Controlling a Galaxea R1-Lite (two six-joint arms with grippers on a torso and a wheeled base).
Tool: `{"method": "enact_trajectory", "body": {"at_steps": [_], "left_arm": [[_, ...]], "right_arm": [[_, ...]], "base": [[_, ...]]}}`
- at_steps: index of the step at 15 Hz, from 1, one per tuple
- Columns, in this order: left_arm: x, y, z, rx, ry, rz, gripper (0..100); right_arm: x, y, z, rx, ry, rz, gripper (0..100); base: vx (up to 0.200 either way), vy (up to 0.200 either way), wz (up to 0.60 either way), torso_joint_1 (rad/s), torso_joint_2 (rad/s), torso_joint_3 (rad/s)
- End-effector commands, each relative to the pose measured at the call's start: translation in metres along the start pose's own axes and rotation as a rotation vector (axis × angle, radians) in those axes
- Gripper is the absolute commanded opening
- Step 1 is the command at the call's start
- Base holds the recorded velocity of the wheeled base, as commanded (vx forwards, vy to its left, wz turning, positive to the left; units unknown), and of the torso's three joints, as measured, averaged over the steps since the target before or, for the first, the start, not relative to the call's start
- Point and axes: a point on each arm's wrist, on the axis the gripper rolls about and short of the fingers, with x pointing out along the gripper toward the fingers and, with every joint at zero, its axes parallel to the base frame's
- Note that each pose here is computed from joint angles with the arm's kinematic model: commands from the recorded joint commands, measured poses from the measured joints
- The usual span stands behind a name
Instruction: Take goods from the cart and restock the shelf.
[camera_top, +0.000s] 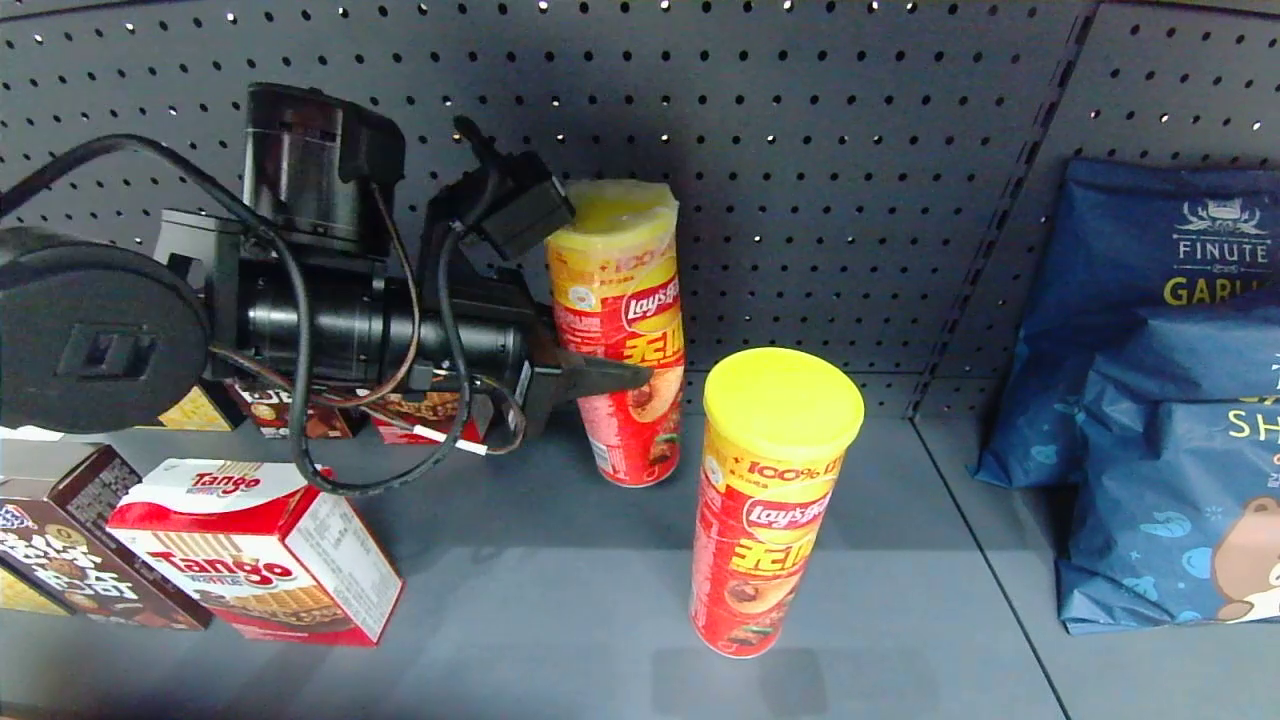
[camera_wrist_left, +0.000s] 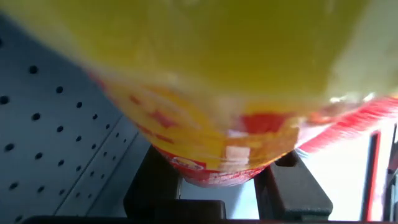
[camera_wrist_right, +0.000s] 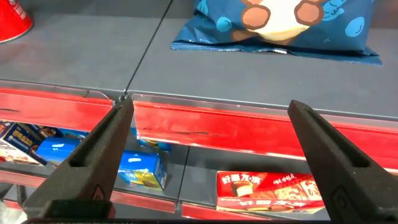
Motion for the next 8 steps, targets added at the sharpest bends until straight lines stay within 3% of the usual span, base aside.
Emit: {"method": "enact_trajectory", "body": {"at_steps": [1, 6, 8], "left_arm": [[0.011, 0.005, -0.005, -0.011, 0.015, -0.008, 0], [0.029, 0.013, -0.007, 0.018, 0.021, -0.022, 0], [0.034, 0.014, -0.009, 0.014, 0.018, -0.045, 0]], "right_arm": [[0.000, 0.000, 0.000, 0.000, 0.003, 0.001, 100], [0.000, 0.000, 0.000, 0.000, 0.003, 0.000, 100], [0.000, 0.000, 0.000, 0.000, 0.003, 0.001, 100]], "base": [[0.000, 0.000, 0.00, 0.000, 0.00, 0.000], [0.000, 0.000, 0.00, 0.000, 0.00, 0.000], [0.000, 0.000, 0.00, 0.000, 0.00, 0.000]]}}
